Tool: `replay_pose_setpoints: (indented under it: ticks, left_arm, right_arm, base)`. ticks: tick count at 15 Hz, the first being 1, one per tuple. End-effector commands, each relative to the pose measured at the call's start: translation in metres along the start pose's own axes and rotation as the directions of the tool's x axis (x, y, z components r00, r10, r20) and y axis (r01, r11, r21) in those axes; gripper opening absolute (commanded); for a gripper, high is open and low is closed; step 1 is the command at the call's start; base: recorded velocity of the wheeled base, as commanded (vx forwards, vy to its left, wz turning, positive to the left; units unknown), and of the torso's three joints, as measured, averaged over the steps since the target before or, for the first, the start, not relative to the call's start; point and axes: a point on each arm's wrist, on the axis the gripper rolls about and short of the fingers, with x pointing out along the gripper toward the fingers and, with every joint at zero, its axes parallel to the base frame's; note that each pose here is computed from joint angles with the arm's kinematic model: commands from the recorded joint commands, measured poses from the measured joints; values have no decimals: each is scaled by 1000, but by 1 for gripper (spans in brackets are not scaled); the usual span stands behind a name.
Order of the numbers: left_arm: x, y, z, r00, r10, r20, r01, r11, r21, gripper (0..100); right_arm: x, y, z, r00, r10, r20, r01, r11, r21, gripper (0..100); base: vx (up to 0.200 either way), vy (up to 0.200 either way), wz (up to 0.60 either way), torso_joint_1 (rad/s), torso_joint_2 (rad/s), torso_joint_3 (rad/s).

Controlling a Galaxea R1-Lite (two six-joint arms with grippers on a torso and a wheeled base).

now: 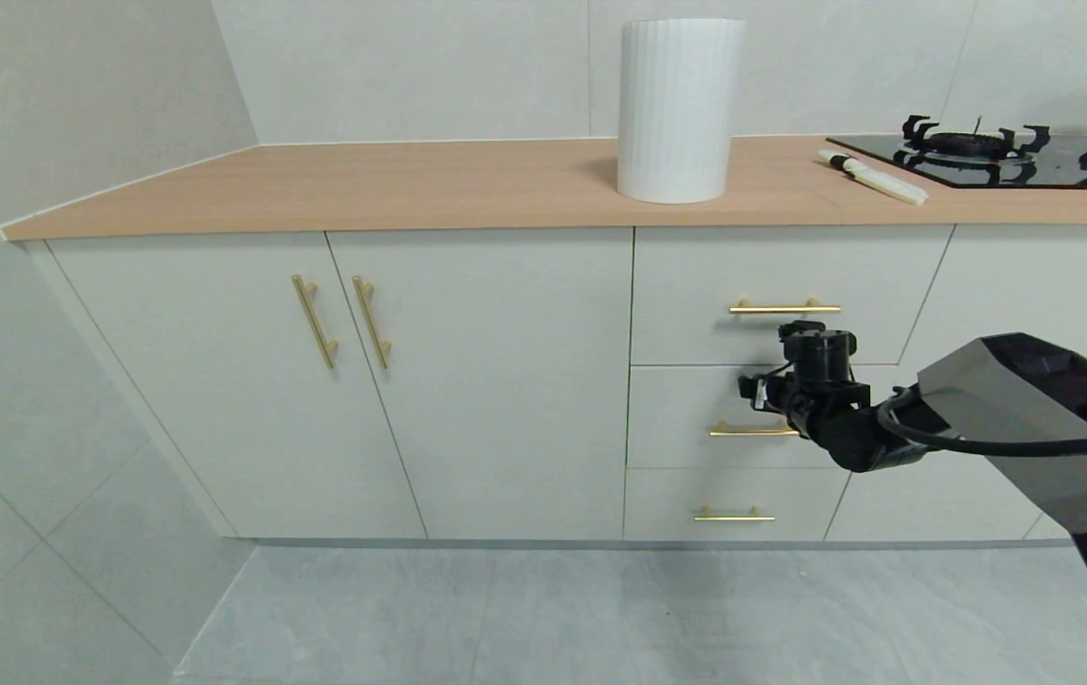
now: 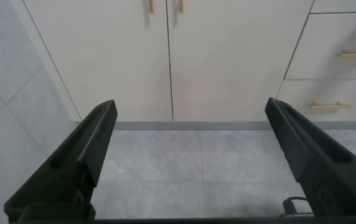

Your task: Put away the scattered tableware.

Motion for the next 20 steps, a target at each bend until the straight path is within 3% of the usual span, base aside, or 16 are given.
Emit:
replay_pose_setpoints:
  ticks: [1, 13, 16, 20]
  left_arm:
    - [0, 0, 0, 1000, 1, 0, -1, 1000, 0, 100]
    - [0, 0, 0, 1000, 0, 0, 0, 1000, 0, 100]
    - [0, 0, 0, 1000, 0, 0, 0, 1000, 0, 100]
    - [0, 0, 0, 1000, 0, 0, 0, 1000, 0, 100]
  right_arm:
    - [3, -1, -2, 1000, -3, 2, 3, 1000, 2, 100]
    - [9, -6, 9, 997, -33, 62, 32, 999, 27, 100]
    - [-13, -11, 16, 999, -19, 26, 18, 1000, 14, 100]
    - [-61, -17, 35, 978, 186, -98, -187, 982, 1, 100]
  base:
    - [0, 0, 0, 0, 0, 0]
    - [0, 0, 0, 0, 0, 0]
    - [0, 0, 0, 0, 0, 0]
    - [0, 0, 0, 0, 0, 0]
